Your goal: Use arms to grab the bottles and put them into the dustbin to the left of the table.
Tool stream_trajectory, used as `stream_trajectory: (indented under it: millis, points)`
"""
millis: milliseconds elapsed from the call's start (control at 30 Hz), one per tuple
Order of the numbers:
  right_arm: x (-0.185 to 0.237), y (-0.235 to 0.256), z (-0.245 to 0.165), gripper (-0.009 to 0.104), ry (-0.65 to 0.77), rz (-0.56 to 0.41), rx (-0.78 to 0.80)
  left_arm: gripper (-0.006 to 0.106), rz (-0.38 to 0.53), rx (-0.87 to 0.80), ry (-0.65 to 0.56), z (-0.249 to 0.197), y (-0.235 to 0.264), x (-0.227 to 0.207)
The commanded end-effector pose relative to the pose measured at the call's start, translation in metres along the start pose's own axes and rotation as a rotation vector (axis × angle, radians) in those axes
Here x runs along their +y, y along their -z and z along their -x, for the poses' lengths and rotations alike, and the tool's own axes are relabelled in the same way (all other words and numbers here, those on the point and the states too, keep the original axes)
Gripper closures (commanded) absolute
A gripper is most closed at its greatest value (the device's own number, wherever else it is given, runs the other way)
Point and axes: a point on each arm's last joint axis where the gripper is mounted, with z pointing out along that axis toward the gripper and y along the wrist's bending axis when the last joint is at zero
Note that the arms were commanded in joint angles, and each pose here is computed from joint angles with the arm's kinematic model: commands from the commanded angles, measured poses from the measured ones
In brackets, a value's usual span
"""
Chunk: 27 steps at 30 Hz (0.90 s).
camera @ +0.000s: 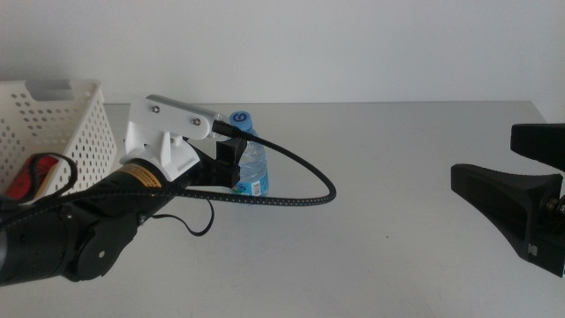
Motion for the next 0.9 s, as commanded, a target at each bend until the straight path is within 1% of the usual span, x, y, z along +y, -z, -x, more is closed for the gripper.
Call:
stream_trajectory:
  millis: [0,133,500,867]
  points:
    - [0.0,0.004,0.017,0.03,0.027,0.001,-0.109,0.007,-0.033,-0.142,0.018,0.025,-0.006,0.001]
    - [0.0,0.004,0.017,0.03,0.027,0.001,-0.109,0.007,-0.076,-0.118,0.009,0.02,-0.024,0.002]
    - [0.0,0.004,0.017,0.03,0.028,0.001,-0.109,0.007,-0.078,-0.076,0.015,-0.003,-0.063,0.004]
    - [0.0,0.004,0.017,0.03,0.028,0.001,-0.109,0.007,-0.095,-0.137,0.041,-0.029,-0.077,0.004]
